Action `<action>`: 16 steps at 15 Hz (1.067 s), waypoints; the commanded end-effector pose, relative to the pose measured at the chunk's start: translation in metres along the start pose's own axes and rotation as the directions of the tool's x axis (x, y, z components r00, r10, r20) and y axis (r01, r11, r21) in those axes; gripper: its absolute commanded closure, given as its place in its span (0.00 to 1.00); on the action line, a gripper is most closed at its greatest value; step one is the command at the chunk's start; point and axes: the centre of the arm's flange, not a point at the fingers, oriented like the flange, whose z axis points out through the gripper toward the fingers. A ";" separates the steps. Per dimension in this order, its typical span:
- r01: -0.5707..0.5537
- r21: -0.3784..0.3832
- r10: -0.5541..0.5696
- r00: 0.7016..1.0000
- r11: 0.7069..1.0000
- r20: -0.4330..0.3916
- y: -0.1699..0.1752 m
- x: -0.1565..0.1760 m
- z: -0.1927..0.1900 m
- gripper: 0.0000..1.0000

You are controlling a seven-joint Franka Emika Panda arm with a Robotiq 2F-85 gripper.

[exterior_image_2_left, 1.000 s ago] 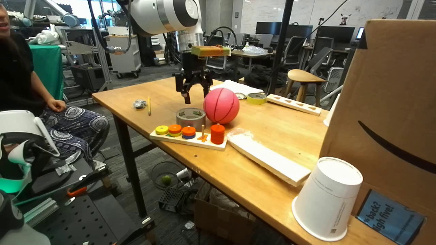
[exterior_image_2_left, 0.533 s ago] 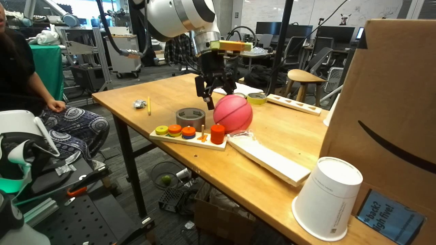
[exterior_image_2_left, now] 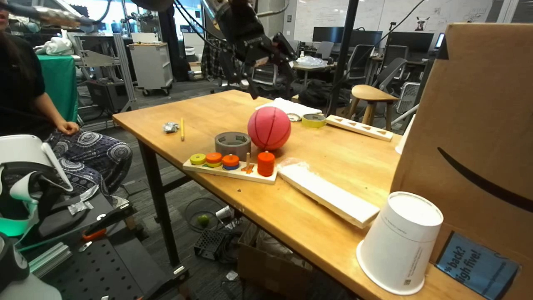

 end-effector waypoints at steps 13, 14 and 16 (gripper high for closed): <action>-0.258 -0.118 0.175 0.866 0.959 -0.469 -0.137 0.124 -0.203 0.00; -0.236 -0.132 0.142 0.856 0.963 -0.497 -0.141 0.137 -0.208 0.00; -0.199 -0.154 0.087 0.839 0.968 -0.537 -0.144 0.160 -0.216 0.00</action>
